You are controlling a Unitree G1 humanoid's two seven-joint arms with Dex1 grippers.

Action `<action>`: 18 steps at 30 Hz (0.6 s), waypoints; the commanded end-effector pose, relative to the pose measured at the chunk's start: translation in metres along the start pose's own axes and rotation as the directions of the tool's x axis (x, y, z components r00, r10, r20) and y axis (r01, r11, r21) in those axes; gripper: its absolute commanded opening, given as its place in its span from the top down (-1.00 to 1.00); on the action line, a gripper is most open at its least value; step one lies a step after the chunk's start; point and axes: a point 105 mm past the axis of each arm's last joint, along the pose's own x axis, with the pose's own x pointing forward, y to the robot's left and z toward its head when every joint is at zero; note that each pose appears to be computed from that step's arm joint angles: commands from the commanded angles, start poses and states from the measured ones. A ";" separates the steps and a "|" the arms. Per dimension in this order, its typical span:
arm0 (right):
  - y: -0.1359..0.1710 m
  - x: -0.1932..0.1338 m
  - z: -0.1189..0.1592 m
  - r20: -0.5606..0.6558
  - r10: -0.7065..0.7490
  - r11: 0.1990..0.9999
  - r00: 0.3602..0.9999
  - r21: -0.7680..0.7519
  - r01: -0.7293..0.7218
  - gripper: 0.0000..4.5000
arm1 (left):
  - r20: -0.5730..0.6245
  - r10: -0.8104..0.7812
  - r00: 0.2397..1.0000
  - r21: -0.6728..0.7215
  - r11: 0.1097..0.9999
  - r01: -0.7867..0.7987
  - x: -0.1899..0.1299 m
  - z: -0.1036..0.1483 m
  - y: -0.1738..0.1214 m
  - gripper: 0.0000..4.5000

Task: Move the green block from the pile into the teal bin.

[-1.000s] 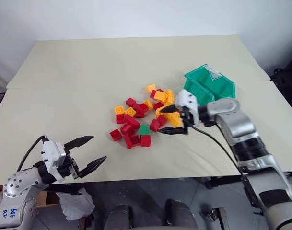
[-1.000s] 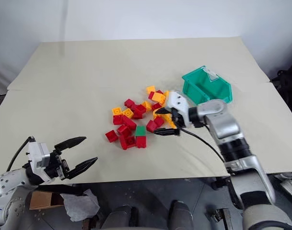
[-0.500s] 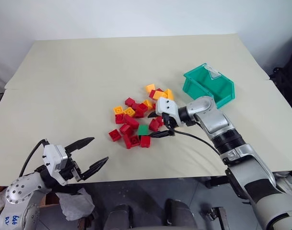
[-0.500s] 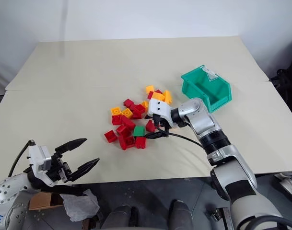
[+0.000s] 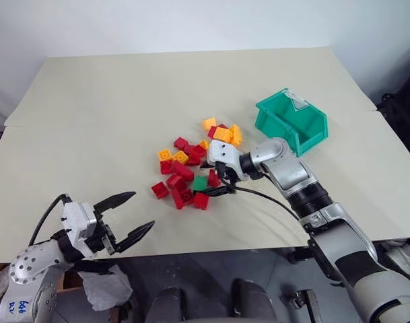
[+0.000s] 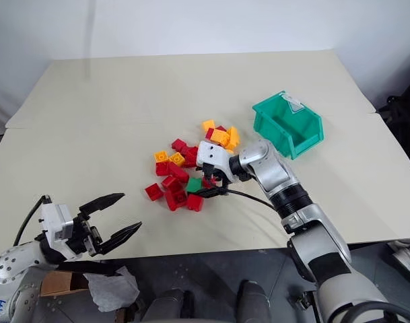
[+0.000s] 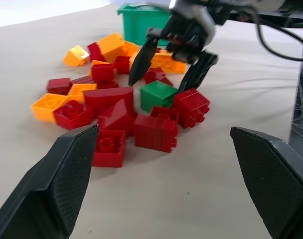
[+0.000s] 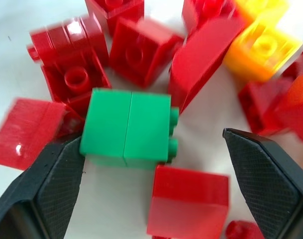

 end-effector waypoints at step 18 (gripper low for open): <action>-0.020 -0.030 0.019 0.077 -0.093 0.994 0.993 -0.044 0.097 0.09 | 0.030 -0.021 0.999 0.043 0.999 0.020 0.005 0.008 0.004 -1.00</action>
